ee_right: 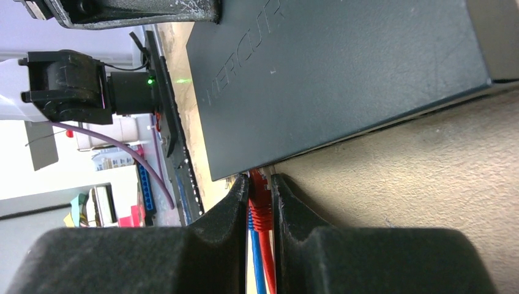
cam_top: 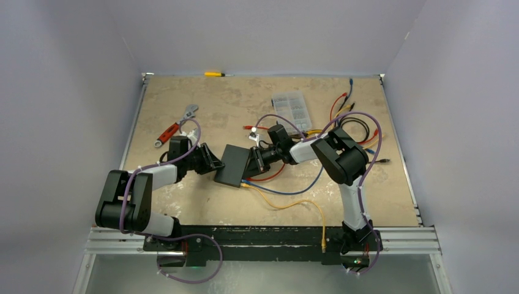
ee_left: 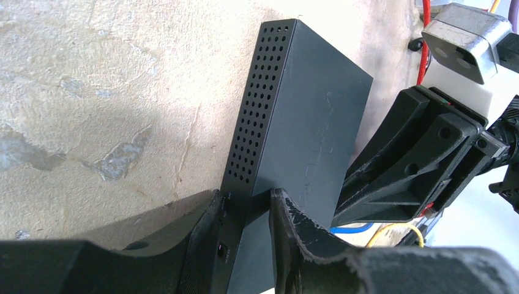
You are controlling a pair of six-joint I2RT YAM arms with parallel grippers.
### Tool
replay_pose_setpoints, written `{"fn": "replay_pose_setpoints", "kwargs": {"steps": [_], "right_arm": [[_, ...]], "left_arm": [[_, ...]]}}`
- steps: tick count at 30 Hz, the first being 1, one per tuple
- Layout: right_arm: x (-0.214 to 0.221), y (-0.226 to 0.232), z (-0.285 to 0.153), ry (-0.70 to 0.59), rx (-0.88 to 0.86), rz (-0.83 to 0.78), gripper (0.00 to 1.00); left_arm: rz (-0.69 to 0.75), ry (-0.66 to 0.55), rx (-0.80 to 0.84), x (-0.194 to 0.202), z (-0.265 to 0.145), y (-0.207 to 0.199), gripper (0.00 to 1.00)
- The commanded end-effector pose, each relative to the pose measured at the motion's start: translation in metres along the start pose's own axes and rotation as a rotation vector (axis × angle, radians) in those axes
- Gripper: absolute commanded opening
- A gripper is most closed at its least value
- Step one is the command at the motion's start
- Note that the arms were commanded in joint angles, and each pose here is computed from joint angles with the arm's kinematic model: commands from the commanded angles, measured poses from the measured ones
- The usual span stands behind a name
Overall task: Pull the plug from the switch port
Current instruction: Pull the connector from the switch port.
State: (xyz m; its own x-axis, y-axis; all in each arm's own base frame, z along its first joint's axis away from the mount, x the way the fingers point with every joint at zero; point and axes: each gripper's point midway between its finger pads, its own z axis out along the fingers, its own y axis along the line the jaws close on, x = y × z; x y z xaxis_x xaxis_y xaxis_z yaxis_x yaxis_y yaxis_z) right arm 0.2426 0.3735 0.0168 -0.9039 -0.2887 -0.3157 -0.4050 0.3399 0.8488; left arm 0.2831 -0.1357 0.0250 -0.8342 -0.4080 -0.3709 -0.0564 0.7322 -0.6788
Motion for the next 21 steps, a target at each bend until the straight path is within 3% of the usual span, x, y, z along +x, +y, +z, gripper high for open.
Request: {"fn": "replay_pose_setpoints", "kwargs": {"steps": [1, 9, 21], "right_arm": [[0.028, -0.041, 0.004, 0.039, 0.172, 0.043, 0.0], [0.034, -0.042, -0.002, 0.041, 0.185, 0.04, 0.0], [0.04, -0.043, -0.011, 0.038, 0.201, 0.036, 0.0]], "left_arm": [[-0.044, 0.077, -0.163, 0.028, -0.001, 0.038, 0.22], [-0.059, 0.093, -0.194, 0.033, 0.0, 0.046, 0.14], [-0.066, 0.097, -0.201, 0.034, 0.001, 0.048, 0.12]]}}
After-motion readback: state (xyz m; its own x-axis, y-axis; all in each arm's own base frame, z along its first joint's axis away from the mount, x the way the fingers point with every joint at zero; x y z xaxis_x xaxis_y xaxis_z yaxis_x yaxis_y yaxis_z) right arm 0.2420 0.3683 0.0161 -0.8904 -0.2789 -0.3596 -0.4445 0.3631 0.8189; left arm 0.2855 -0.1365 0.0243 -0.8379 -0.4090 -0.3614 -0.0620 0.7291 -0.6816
